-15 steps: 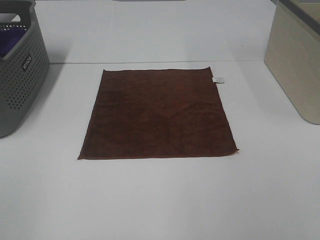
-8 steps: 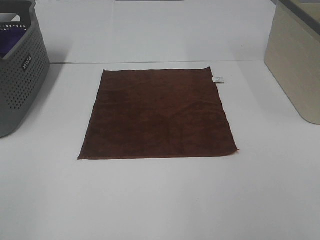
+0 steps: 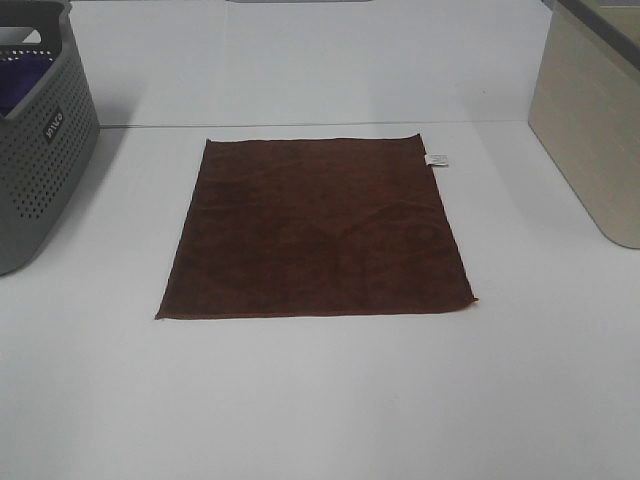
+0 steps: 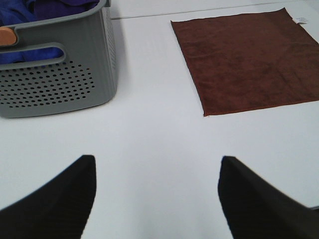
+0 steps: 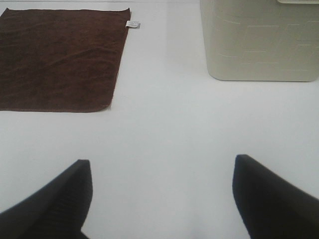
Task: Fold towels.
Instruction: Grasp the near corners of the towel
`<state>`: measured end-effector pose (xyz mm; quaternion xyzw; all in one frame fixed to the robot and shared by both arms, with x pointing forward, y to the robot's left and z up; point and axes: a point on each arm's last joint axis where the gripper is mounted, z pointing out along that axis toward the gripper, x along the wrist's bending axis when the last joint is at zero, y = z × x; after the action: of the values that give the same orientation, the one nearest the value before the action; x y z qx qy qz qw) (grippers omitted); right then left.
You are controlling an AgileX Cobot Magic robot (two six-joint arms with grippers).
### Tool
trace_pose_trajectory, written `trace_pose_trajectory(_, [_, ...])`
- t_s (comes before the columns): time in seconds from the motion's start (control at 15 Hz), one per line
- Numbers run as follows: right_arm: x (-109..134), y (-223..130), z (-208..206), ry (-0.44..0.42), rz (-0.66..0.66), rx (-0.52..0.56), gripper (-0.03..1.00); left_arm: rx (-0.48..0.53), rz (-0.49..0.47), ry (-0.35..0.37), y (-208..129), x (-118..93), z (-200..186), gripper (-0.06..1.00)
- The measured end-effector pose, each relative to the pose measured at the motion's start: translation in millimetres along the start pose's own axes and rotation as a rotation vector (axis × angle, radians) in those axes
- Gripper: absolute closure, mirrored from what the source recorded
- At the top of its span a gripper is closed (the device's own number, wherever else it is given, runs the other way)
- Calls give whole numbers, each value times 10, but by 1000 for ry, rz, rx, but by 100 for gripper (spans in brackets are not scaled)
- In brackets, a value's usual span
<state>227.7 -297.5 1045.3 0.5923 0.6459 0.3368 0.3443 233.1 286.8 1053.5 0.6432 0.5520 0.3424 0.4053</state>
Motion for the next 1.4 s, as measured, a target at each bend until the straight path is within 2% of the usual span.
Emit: trace_pose_trajectory(1.4, [0, 2, 0, 0, 0, -2, 23, 0, 0, 0, 0, 0, 0, 28])
